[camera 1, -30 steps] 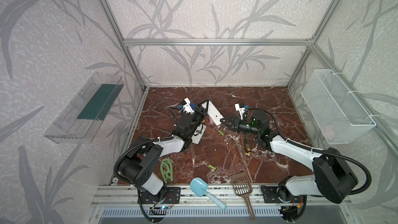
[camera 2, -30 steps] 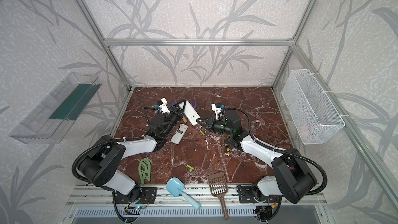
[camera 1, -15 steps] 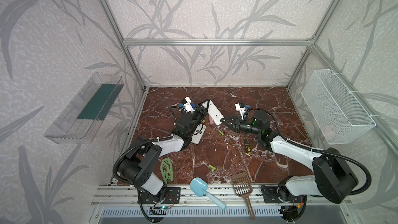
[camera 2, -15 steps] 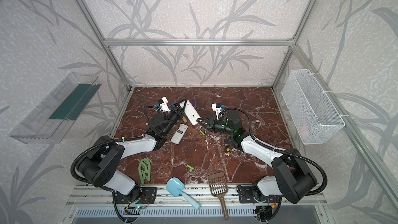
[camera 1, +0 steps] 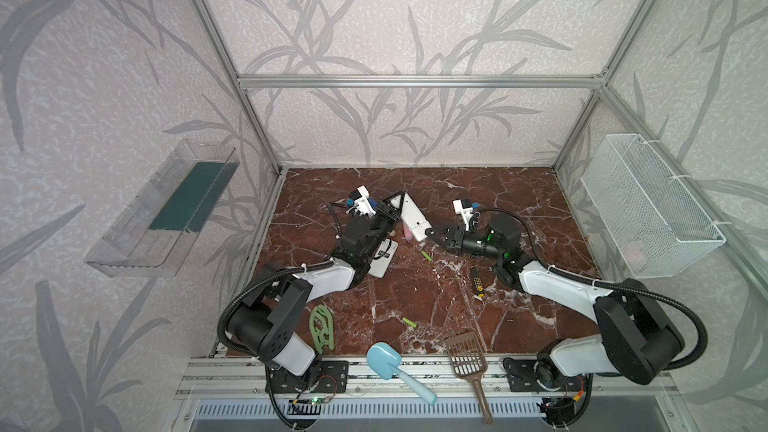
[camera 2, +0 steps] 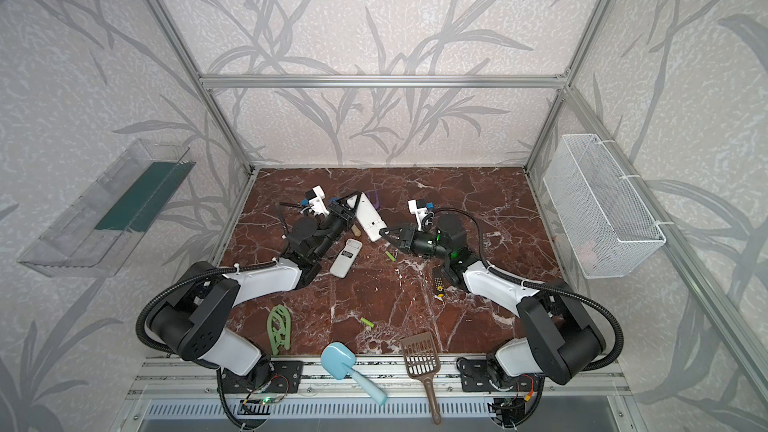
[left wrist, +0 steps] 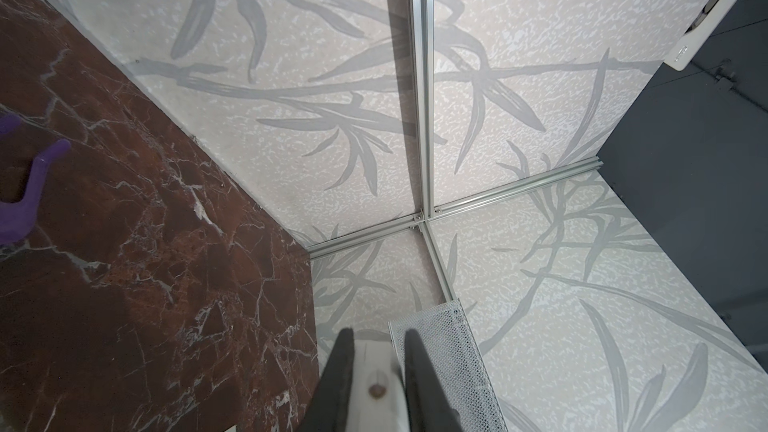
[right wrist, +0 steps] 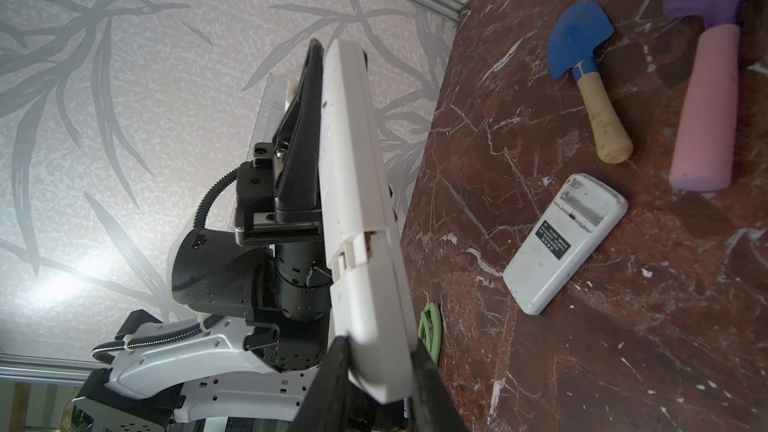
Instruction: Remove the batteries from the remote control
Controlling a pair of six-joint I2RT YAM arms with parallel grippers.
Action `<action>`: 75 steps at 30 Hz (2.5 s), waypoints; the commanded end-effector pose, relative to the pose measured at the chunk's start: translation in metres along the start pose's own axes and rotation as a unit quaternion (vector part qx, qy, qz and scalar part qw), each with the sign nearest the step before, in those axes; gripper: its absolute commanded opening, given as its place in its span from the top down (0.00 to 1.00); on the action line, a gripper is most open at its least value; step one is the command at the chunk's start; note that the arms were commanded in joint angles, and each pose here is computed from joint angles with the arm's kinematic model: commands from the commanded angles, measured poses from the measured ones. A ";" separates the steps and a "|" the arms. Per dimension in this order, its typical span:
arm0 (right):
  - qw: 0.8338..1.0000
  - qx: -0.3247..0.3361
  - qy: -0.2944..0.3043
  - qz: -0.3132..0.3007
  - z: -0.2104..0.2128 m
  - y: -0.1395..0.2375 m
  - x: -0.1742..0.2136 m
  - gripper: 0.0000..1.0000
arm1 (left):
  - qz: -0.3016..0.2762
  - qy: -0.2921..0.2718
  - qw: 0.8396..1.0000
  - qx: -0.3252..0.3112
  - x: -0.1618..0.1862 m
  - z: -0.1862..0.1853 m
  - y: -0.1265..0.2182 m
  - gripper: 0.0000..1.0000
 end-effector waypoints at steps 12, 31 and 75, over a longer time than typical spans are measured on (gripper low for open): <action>1.000 0.017 0.026 -0.006 0.010 0.001 -0.005 0.76 | -0.004 -0.006 1.000 0.028 -0.003 -0.014 -0.004 1.00; 1.000 -0.002 0.020 -0.005 0.010 -0.006 -0.003 0.84 | -0.007 -0.009 1.000 0.028 -0.003 -0.013 -0.003 1.00; 0.985 0.140 0.097 0.007 0.010 0.031 -0.002 1.00 | 0.014 -0.050 0.998 -0.036 -0.014 0.010 -0.001 1.00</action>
Point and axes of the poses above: each gripper's point midway between its finger pads, its own y axis back along the fingers, its own z axis along the line the jaws close on, x = y × z, the point moved 10 cm from there along y, back along the fingers, and after that the axes turned 8 degrees about y, right-handed, at the moved point
